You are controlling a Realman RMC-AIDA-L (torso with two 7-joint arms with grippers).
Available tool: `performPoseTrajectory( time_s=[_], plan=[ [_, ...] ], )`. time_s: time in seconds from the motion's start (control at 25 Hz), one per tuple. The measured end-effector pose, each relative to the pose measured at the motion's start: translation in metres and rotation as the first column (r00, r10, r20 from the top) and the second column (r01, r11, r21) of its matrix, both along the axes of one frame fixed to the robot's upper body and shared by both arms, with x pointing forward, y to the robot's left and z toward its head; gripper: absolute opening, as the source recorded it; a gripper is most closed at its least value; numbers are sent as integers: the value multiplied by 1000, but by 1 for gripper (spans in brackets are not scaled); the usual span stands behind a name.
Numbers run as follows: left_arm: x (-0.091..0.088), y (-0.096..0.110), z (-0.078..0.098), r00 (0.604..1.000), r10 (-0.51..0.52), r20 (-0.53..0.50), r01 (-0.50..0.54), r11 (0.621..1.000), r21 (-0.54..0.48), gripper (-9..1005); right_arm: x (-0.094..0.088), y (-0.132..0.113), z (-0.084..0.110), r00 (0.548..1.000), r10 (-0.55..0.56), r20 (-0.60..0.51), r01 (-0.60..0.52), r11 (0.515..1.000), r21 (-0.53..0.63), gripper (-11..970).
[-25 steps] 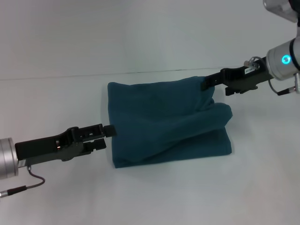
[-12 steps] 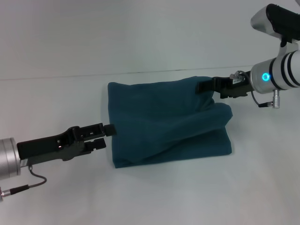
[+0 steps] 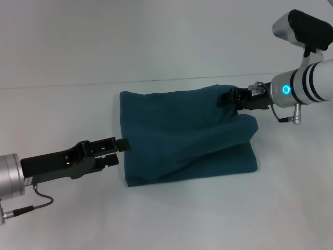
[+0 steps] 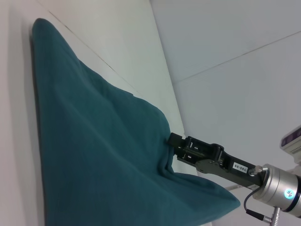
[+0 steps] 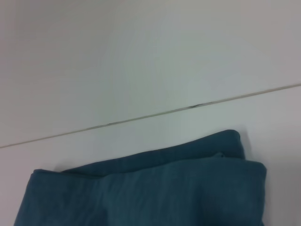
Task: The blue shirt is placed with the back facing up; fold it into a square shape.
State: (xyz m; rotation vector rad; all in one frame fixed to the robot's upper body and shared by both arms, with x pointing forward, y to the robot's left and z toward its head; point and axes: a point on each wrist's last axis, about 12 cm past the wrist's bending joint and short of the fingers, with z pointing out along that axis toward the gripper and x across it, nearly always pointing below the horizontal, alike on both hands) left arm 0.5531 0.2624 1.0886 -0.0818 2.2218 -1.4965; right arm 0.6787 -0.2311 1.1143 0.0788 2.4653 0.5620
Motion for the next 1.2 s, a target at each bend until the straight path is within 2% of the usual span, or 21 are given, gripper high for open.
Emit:
performPoseTrajectory(
  time_s=[0.24, 0.36, 0.64, 0.8, 1.0, 1.2],
  plan=[
    [0, -1, 0, 1000, -1, 0, 1, 1000, -1, 749, 0, -1, 1, 1000, -2, 1, 2, 1000, 3, 663],
    [0, -1, 0, 1000, -1, 0, 1, 1000, -1, 749, -1, -2, 1, 1000, -2, 0, 2, 1000, 5, 417],
    [1, -1, -1, 1000, 6, 0, -6, 1000, 2, 750, 0, -4, 5, 1000, 0, 2, 0, 1000, 14, 141],
    [1, -1, -1, 1000, 7, -2, -7, 1000, 2, 750, 1, -7, 19, 999, 20, 30, -21, 999, 33, 23],
    [0, -1, -1, 1000, 7, -3, -7, 1000, 1, 749, 3, -14, 47, 994, 50, 99, -54, 998, 33, 28],
    [0, 0, -1, 1000, 7, -3, -7, 1000, 1, 750, 6, -19, 55, 993, 55, 108, -57, 998, 20, 32]
  ],
)
